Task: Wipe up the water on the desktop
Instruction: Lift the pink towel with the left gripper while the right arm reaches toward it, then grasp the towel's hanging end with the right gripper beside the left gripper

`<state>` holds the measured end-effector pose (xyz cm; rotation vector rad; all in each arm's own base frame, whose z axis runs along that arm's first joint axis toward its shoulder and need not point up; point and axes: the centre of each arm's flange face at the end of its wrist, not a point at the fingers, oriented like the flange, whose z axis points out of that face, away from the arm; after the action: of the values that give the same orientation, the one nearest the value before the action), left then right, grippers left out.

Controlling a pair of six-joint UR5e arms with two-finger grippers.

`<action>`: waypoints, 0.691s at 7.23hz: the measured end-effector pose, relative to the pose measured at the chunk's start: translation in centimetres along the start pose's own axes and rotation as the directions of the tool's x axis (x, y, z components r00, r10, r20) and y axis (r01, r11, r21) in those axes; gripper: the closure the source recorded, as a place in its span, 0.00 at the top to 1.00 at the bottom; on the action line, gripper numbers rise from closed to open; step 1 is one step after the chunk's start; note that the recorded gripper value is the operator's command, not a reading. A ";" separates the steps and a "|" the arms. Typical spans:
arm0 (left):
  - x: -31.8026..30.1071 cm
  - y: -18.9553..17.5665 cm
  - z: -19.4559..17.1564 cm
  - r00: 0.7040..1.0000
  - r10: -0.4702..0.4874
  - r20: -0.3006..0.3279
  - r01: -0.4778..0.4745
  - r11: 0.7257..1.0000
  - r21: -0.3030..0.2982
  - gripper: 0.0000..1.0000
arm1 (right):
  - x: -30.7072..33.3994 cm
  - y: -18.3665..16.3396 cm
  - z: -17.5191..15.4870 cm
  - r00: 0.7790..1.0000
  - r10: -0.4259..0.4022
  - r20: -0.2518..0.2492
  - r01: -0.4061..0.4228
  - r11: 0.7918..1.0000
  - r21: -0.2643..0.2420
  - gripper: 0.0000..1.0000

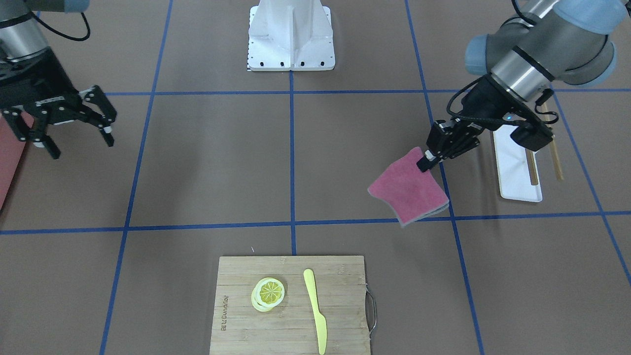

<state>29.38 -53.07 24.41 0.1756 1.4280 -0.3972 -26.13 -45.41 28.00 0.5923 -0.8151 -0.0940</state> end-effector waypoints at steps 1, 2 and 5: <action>2.6 1.2 1.3 1.000 -0.018 -0.002 0.018 1.000 -0.016 0.00 | -5.9 0.5 0.7 0.996 -0.075 0.042 0.074 0.997 0.035 1.00; 4.7 2.3 2.2 1.000 -0.026 -0.003 0.026 0.999 -0.034 0.00 | -10.8 1.5 1.2 0.986 -0.157 0.058 0.152 0.985 0.077 0.99; 8.9 7.6 3.4 0.998 -0.039 -0.048 0.033 0.992 -0.122 0.00 | -18.2 6.1 2.9 0.942 -0.332 -0.041 0.334 0.927 0.173 0.92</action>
<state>36.18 -48.71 15.25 0.0614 1.5018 -0.3366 -41.61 -36.15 20.81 0.8978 -0.7096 -0.3315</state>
